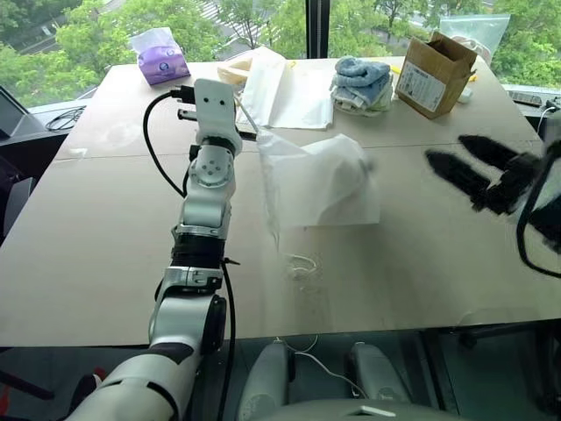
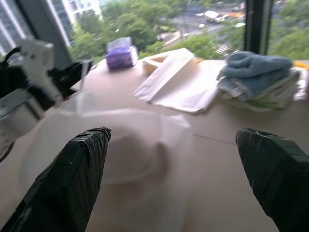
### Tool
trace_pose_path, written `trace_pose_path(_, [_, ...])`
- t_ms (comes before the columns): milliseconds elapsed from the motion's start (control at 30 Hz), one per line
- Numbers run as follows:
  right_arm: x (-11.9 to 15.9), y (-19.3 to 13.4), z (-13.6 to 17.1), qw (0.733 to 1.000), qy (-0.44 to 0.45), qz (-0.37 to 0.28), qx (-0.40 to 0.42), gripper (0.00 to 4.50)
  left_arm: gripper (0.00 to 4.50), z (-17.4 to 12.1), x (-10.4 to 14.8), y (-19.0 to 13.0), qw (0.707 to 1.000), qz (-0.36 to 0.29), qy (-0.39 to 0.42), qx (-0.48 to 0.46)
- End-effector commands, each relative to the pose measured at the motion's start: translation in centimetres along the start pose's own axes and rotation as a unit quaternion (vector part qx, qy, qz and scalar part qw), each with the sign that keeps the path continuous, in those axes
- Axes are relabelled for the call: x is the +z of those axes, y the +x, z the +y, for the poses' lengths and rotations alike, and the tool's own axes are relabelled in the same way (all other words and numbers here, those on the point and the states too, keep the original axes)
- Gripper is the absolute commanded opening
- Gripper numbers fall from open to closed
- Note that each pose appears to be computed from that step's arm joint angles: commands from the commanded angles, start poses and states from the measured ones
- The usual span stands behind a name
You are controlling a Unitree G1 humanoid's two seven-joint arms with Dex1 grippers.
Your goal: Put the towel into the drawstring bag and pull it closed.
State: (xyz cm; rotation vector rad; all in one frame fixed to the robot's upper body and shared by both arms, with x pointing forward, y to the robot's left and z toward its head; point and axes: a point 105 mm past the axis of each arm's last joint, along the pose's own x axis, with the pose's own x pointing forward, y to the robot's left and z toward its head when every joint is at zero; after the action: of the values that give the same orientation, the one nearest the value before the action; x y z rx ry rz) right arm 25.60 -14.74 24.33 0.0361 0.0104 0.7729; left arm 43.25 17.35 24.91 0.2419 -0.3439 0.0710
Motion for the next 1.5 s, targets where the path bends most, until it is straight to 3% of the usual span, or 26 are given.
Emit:
trace_pose_path(33, [-4.1,1.4,3.7,0.992,-0.037,0.095,0.075,4.46,0.00,0.5,1.9,0.3,1.000,-0.028,-0.009,0.007])
trace_pose_path(100, [-5.8,2.5,5.1,0.987,-0.025,0.117,0.108,4.46,0.00,0.3,1.7,0.3,1.000,-0.026,-0.010,0.004])
trace_pose_path(233, [-7.0,4.7,6.7,0.981,0.110,0.069,0.145,4.46,0.00,0.1,1.6,0.3,1.000,-0.021,-0.011,0.000])
trace_pose_path(400, [-10.2,6.9,8.1,0.960,0.188,0.103,0.180,4.46,0.00,0.0,1.6,0.3,1.000,-0.018,-0.007,-0.008])
trace_pose_path(767, [-12.6,13.7,10.2,0.959,0.168,0.119,0.193,4.46,0.00,0.7,1.3,0.0,1.000,-0.011,0.005,-0.009])
trace_pose_path(967, [-12.3,14.0,11.6,0.951,0.170,0.111,0.233,4.46,0.00,0.8,1.2,0.1,1.000,-0.009,0.007,-0.007])
trace_pose_path(1133, [-12.0,13.5,12.2,0.947,0.170,0.105,0.252,2.63,0.00,0.8,1.1,0.0,1.000,-0.008,0.008,-0.007])
trace_pose_path(1300, [-11.9,12.8,12.3,0.944,0.171,0.107,0.261,0.27,0.00,0.6,1.0,0.0,1.000,-0.006,0.007,-0.009])
trace_pose_path(1333, [-11.9,12.7,12.3,0.944,0.171,0.107,0.262,0.05,0.00,0.6,1.0,0.0,1.000,-0.006,0.007,-0.009])
trace_pose_path(1500, [-11.1,12.2,11.4,0.947,0.180,0.087,0.250,0.05,0.00,0.7,1.0,0.1,1.000,-0.006,0.009,-0.010])
